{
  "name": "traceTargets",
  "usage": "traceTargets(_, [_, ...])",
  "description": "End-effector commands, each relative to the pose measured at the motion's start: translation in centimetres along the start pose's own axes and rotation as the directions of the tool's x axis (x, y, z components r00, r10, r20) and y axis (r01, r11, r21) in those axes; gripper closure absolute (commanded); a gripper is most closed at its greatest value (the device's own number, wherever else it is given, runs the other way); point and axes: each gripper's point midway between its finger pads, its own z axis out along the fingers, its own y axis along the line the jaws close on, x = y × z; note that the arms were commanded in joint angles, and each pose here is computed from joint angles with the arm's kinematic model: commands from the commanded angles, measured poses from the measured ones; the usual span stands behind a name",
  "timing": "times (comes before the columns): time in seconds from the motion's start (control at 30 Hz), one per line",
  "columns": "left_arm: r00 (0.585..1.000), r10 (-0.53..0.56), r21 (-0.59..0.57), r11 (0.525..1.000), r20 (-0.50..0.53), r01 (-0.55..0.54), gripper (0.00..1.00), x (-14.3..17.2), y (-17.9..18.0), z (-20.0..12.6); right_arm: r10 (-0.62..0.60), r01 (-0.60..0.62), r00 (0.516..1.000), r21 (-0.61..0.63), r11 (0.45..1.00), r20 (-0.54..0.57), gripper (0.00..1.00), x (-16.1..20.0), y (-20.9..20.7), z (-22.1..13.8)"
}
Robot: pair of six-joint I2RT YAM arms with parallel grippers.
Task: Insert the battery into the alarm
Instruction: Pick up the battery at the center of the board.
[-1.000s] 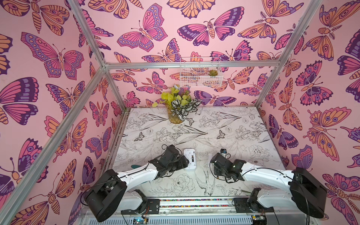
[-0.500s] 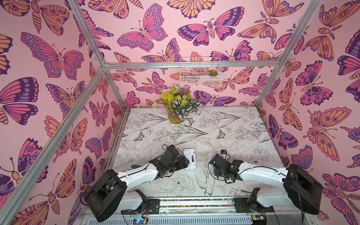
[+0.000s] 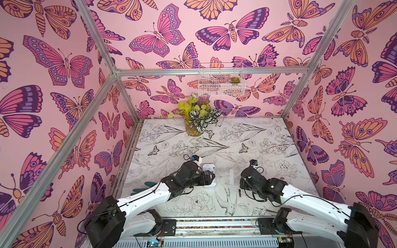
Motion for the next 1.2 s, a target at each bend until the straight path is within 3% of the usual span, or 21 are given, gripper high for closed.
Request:
traceTargets(0.0, [0.978, 0.197, 0.176, 0.962, 0.073, -0.207, 0.17, -1.0, -5.4, -1.0, -0.004, 0.016, 0.998, -0.194, 0.981, 0.064, 0.94, -2.6, 3.7, -3.1])
traceTargets(0.13, [0.934, 0.322, 0.337, 0.871, 0.157, -0.357, 0.20, -0.4, -10.1, -1.7, 0.022, 0.039, 0.990, -0.416, 0.908, 0.141, 0.94, -4.8, 7.6, -6.8])
traceTargets(0.27, [0.901, 0.370, 0.393, 0.812, 0.225, -0.432, 0.29, 0.1, -12.3, -1.5, 0.044, 0.070, 0.982, -0.573, 0.817, 0.182, 0.94, -6.2, 10.5, -9.9])
traceTargets(0.53, [0.866, 0.343, 0.437, 0.758, 0.363, -0.484, 0.44, -0.8, -14.7, -1.6, 0.066, 0.077, 0.980, -0.659, 0.748, 0.190, 0.94, -7.1, 12.4, -11.9])
traceTargets(0.9, [0.873, 0.343, 0.422, 0.774, 0.347, -0.472, 0.63, -1.1, -14.8, -0.1, 0.063, 0.085, 0.979, -0.674, 0.734, 0.192, 0.94, -7.1, 12.7, -12.3])
traceTargets(1.17, [0.877, 0.316, 0.430, 0.778, 0.363, -0.458, 0.64, -1.7, -15.2, -0.8, 0.053, 0.094, 0.980, -0.675, 0.732, 0.194, 0.94, -6.9, 12.7, -12.1])
